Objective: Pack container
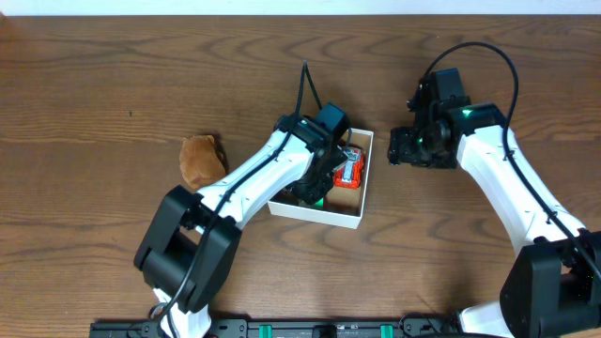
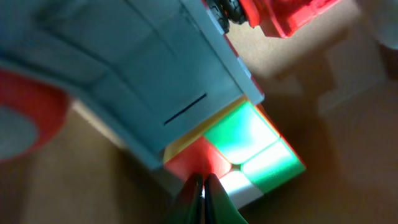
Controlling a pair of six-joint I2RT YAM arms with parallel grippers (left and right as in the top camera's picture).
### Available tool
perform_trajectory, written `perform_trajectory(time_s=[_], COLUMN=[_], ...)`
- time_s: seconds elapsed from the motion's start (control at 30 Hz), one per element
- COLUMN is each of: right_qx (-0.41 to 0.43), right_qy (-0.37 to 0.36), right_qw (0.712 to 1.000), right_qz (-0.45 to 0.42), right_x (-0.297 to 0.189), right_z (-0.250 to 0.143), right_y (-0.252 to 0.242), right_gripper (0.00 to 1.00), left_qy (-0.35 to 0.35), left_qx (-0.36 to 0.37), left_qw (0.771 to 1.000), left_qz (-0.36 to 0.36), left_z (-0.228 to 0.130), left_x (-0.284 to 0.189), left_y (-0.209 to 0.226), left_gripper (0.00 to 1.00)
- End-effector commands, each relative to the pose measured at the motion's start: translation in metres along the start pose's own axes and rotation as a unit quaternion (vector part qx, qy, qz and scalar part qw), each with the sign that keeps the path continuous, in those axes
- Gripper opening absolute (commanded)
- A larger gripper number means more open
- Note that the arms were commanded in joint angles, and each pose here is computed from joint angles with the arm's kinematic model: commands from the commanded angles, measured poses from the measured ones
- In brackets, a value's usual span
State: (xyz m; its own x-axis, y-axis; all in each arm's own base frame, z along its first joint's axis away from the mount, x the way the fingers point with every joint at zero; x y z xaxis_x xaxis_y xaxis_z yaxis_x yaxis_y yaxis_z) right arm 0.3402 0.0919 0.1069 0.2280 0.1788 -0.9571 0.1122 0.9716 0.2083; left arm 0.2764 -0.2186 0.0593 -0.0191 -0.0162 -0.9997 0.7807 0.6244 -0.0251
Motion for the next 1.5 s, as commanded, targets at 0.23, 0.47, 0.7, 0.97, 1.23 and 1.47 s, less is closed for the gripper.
perform_trajectory(time_s=[0.23, 0.47, 0.7, 0.97, 1.23, 1.47], right_qx=[0.013, 0.029, 0.032, 0.031, 0.03, 0.029], right_qy=[0.0, 0.015, 0.044, 0.064, 0.057, 0.056], right_qw=[1.0, 0.999, 0.998, 0.997, 0.997, 0.997], right_qz=[0.007, 0.002, 0.018, 0.041, 0.044, 0.045], right_x=[0.007, 0.024, 0.048, 0.06, 0.061, 0.061], right_z=[-0.003, -0.01, -0.015, -0.018, -0.015, -0.014], right_y=[0.003, -0.002, 0.002, 0.009, 0.01, 0.01], right_gripper=[0.67, 0.67, 0.67, 0.67, 0.67, 0.68], left_qy=[-0.004, -0.018, -0.042, -0.055, -0.026, -0.021], left_qx=[-0.005, -0.009, -0.013, -0.026, -0.024, -0.023], left_qw=[1.0, 0.999, 0.998, 0.996, 0.996, 0.997], left_qz=[-0.028, -0.033, -0.039, -0.065, -0.078, -0.077], left_z=[0.007, 0.013, 0.024, 0.03, 0.016, 0.014], left_x=[0.013, 0.013, 0.012, 0.011, 0.011, 0.011], left_y=[-0.008, -0.009, -0.01, -0.018, -0.024, -0.024], left_gripper=[0.06, 0.06, 0.06, 0.06, 0.06, 0.06])
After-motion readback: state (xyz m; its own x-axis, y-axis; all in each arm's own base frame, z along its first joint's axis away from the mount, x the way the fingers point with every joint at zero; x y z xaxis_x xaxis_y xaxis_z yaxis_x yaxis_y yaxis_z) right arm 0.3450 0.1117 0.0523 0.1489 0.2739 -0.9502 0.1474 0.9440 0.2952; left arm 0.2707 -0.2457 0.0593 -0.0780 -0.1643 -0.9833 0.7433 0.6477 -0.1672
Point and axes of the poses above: each gripper's point midway between its finger pads, its own x axis out along the fingers, its own y axis along the line the jaws close on, z = x × y, the point moved 1 cm from there along -x, back along the fingers, and after that the axes turned 4 degrees about x, right-handed, at the moved point
